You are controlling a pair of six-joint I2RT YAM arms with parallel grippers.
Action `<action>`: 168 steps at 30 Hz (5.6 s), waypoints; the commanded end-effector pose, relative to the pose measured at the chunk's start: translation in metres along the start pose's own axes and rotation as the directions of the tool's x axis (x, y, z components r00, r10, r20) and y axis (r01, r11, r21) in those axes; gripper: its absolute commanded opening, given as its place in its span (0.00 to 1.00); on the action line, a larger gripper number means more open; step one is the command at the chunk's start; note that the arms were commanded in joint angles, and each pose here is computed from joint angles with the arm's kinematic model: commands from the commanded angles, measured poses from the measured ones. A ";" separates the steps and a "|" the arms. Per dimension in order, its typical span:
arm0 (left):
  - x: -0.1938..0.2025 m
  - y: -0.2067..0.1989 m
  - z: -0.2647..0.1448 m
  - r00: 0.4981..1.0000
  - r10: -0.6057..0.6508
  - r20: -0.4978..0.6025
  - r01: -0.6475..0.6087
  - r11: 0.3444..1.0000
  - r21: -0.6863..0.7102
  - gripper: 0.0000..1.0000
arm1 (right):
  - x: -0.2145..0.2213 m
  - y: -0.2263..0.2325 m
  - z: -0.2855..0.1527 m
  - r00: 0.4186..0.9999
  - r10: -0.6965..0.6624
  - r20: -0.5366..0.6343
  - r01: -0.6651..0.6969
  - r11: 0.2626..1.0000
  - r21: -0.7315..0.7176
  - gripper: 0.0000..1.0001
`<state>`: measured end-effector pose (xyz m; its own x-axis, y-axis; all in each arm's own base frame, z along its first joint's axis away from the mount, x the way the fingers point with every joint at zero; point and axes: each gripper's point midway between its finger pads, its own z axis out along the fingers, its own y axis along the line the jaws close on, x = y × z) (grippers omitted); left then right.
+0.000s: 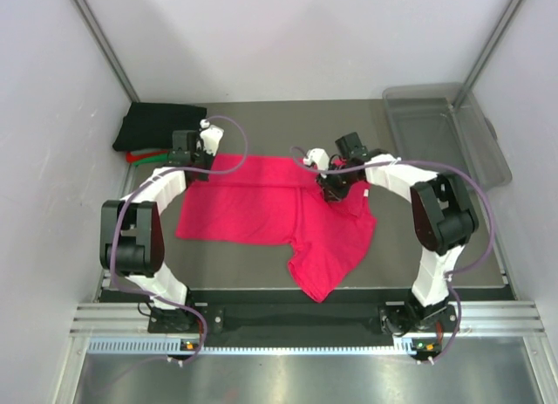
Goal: Fold and stack the t-shirts
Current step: Fold the tshirt
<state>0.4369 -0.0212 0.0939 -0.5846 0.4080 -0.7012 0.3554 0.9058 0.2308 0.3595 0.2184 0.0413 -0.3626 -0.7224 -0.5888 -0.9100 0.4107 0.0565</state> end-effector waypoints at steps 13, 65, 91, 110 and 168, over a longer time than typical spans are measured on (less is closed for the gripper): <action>-0.022 0.000 -0.012 0.996 -0.014 0.093 0.013 1.000 0.007 0.25 | -0.061 -0.026 -0.070 0.986 -0.019 0.168 -0.002 0.993 0.119 0.19; 0.035 0.050 0.067 0.969 -0.114 -0.219 0.051 0.961 -0.273 0.06 | 0.091 -0.262 -0.067 0.920 0.376 -0.107 -0.245 0.767 0.592 0.29; -0.057 0.020 -0.101 0.972 -0.071 0.224 0.103 0.985 -0.137 0.21 | 0.022 -0.153 -0.120 0.969 0.243 0.042 -0.233 0.850 0.472 0.35; -0.035 0.014 -0.078 0.984 -0.064 0.166 0.085 0.989 -0.123 0.22 | 0.031 -0.216 -0.070 0.941 0.331 -0.073 -0.253 0.828 0.501 0.36; -0.037 0.011 -0.084 0.982 -0.064 0.179 0.084 0.990 -0.110 0.24 | 0.021 -0.295 -0.081 0.954 0.274 -0.125 -0.067 0.598 0.799 0.23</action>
<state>0.3915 -0.0156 0.1515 -0.5338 0.3222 -0.7818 0.2368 0.9445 0.2276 0.5909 0.0273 0.0388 -0.6741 -0.6497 -0.3514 -0.4230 0.7296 -0.5374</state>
